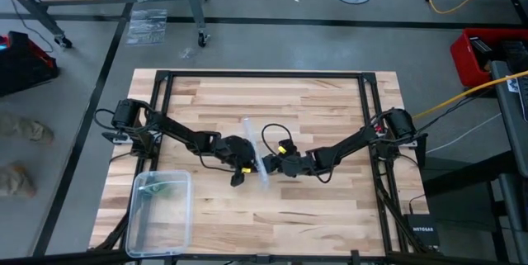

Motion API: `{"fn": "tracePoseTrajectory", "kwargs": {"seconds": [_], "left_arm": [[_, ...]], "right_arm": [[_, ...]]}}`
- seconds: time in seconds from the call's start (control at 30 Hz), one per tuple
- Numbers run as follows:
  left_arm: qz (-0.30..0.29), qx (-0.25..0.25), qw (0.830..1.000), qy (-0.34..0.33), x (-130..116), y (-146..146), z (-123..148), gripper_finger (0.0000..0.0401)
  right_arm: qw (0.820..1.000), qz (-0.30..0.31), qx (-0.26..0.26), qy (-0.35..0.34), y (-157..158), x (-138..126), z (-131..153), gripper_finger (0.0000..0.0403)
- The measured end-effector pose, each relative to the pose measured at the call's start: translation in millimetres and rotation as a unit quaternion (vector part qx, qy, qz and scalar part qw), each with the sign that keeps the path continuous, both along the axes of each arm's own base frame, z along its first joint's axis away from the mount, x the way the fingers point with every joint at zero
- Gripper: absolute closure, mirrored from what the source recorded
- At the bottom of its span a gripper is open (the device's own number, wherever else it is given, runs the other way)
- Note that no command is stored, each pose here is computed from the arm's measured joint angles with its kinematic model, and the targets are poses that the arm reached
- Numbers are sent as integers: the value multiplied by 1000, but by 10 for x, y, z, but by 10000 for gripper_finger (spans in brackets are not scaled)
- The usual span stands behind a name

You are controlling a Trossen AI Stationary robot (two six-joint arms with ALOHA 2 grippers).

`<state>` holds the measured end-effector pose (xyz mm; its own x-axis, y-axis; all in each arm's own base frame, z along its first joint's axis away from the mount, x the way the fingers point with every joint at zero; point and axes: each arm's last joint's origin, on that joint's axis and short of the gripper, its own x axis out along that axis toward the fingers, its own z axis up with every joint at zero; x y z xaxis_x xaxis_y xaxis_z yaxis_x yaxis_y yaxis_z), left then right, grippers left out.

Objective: Roll bandage
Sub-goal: Put the transparent lid on the transparent bin

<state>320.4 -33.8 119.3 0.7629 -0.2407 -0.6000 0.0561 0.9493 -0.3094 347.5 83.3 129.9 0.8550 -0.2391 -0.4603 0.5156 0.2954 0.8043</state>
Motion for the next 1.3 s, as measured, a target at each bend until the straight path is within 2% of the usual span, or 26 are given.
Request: {"fn": "tracePoseTrajectory", "kwargs": {"seconds": [0.37,0.6,0.87,1.0,1.3], "left_arm": [[-10,83,996,1,-18,28,-30,398],[-8,86,996,-2,-14,30,-26,398],[-42,121,992,-13,-15,26,-24,398],[-42,120,992,-12,-17,25,-27,398],[-100,148,983,-45,-8,-65,-3,398]], "right_arm": [[1000,16,11,-20,15,21,35,174],[1000,10,7,-22,13,23,40,174],[999,28,-22,-15,43,98,123,174],[1000,23,-13,-5,43,93,109,174],[999,29,-3,-17,59,102,129,174]]}}
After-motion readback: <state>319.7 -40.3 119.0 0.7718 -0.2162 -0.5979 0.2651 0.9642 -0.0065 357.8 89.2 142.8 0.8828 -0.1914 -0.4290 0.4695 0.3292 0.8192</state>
